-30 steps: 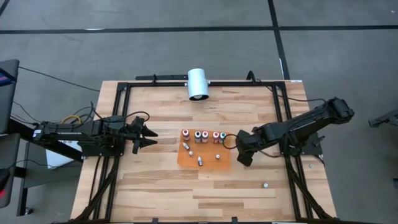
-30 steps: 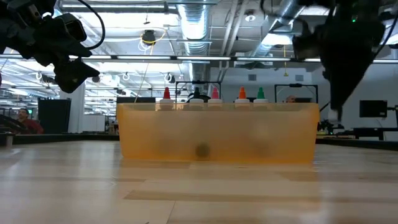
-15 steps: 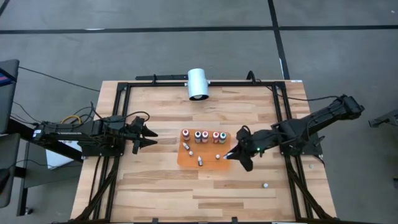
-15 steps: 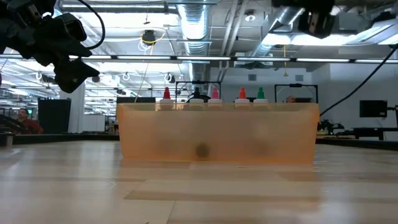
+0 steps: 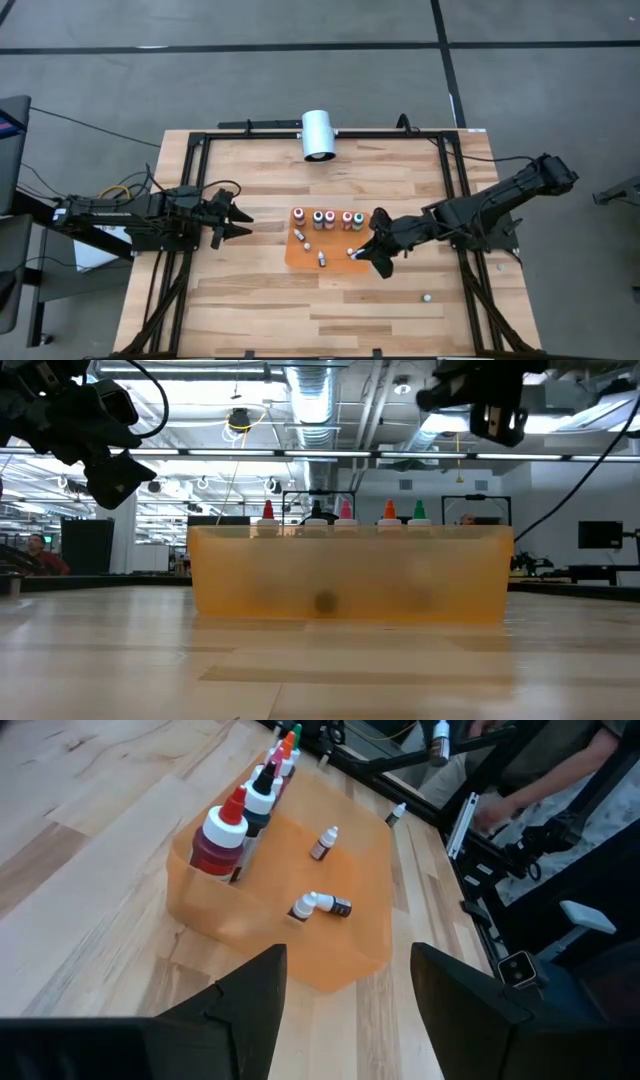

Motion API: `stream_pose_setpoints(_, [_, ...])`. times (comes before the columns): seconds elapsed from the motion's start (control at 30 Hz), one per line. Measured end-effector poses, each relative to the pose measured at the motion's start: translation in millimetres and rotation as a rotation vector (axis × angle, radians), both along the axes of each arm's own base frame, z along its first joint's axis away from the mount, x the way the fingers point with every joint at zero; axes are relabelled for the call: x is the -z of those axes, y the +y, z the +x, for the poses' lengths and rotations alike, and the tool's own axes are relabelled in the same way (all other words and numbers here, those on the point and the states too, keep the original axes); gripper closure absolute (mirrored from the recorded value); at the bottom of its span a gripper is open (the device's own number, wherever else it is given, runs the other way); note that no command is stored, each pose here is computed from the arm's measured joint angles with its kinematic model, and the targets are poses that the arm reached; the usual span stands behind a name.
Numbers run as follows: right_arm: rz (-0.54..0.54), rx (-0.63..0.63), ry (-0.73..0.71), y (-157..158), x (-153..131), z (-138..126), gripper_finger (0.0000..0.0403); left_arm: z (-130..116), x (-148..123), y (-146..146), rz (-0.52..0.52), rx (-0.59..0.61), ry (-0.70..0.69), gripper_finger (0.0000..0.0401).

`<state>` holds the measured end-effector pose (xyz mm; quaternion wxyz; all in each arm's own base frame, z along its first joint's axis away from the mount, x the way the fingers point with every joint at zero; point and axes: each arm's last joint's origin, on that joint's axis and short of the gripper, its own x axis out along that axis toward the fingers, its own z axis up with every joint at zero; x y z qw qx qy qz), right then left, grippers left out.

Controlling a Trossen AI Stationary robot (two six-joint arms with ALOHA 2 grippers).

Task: Pick & Place food coloring
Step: Put the small brown food coloring into the orange bin

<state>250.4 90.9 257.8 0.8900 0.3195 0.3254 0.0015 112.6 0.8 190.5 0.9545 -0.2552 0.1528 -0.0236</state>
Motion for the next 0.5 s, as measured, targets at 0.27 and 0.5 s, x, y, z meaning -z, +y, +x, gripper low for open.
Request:
stream_pose_setpoints(0.27, [-0.046,-0.015,0.014,1,2,14,0.0328,0,0,0,0.0,0.001,0.002,0.0195])
stream_pose_setpoints(0.5, [-0.179,-0.096,0.073,5,-9,31,0.0328,0,1,0,-0.001,0.002,0.009,0.0195])
